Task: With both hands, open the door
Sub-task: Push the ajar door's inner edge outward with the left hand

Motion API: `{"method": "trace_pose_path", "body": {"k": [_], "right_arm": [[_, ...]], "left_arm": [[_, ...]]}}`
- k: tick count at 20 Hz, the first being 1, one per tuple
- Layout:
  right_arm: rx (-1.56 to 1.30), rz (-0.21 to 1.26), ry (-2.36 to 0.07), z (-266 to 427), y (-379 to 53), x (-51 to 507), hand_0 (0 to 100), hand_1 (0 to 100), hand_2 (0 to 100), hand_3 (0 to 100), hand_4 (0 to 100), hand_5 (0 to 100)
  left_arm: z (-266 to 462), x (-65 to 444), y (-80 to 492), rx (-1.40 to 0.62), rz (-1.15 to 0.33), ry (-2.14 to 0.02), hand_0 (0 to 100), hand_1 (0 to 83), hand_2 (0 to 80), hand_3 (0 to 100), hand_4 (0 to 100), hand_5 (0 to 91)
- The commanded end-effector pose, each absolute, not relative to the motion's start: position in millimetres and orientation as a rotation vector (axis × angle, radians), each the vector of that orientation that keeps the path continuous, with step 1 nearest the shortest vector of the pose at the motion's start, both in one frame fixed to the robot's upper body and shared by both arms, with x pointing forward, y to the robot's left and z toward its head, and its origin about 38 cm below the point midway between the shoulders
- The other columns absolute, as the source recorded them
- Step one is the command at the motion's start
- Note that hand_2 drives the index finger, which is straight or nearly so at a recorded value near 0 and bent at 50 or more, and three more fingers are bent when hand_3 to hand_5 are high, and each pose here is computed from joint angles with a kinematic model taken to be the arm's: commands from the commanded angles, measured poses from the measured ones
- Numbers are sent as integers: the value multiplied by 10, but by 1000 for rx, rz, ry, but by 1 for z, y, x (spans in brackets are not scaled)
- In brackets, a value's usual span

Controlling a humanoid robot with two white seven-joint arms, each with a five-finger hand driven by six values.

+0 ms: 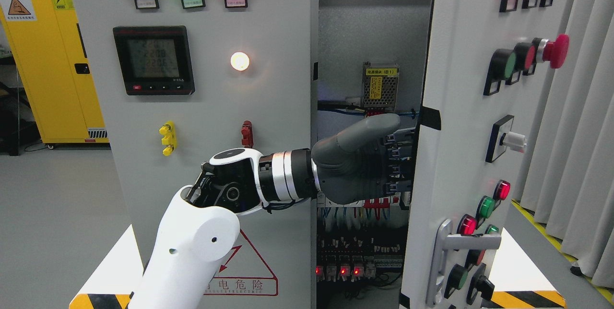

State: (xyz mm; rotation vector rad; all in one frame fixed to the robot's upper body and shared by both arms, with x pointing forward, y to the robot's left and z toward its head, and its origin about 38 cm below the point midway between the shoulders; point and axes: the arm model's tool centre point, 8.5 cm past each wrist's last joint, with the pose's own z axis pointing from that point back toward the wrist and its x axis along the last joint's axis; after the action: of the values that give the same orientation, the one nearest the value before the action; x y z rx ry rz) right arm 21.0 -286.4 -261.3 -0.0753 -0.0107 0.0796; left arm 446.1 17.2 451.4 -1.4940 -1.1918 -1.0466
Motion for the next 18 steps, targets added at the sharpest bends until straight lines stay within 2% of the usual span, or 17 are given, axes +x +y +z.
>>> {"method": "trace_pose_path", "body": {"k": [1, 9, 18], "right_arm": [[-77, 76, 8, -261, -289, 9, 0, 500, 40, 0, 0, 0], [-77, 74, 9, -261, -289, 8, 0, 500, 40, 0, 0, 0], [-74, 72, 9, -261, -287, 8, 0, 500, 40, 0, 0, 0]], "left_arm": [[456, 432, -13, -1556, -1079, -1168, 120, 556, 0, 0, 0, 0], [462, 420, -39, -1570, -1106, -1185, 120, 556, 0, 0, 0, 0], [464, 407, -43, -1557, -1147, -1195, 120, 556, 0, 0, 0, 0]]}}
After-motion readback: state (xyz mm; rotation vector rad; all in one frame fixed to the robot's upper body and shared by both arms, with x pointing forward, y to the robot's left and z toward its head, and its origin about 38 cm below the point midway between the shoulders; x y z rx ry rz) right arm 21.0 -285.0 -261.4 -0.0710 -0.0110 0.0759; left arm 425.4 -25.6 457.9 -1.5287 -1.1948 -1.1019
